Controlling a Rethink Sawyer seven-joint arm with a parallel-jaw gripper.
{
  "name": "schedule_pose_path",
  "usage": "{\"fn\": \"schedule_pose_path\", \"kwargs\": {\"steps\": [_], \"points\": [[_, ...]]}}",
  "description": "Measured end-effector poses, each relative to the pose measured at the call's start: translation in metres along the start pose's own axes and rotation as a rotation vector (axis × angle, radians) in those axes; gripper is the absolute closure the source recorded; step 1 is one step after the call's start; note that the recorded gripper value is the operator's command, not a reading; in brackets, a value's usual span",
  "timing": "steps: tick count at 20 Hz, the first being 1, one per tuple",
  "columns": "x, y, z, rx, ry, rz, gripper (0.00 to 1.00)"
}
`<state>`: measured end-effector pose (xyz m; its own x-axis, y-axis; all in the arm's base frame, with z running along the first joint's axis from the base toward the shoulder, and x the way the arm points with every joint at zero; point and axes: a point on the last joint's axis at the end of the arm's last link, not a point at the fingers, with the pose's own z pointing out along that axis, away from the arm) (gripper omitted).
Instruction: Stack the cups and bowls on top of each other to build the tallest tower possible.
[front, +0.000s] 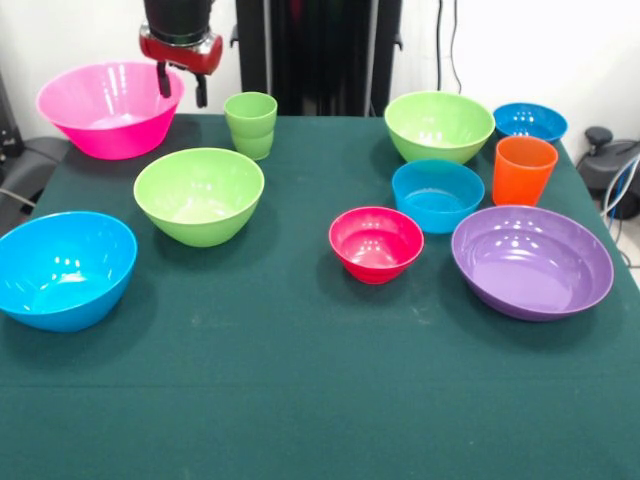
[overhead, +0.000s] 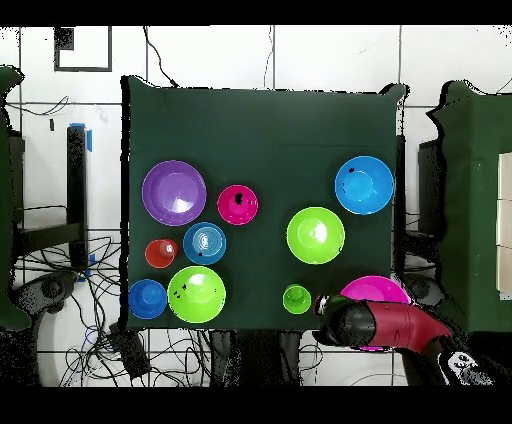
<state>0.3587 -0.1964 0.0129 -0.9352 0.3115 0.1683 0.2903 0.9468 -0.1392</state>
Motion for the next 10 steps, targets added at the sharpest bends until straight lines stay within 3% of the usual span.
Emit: {"fn": "schedule_pose_path", "kwargs": {"steps": [10], "points": [[0.0003,-0.0009,0.0016,-0.003,0.003,0.003,0.00]]}}
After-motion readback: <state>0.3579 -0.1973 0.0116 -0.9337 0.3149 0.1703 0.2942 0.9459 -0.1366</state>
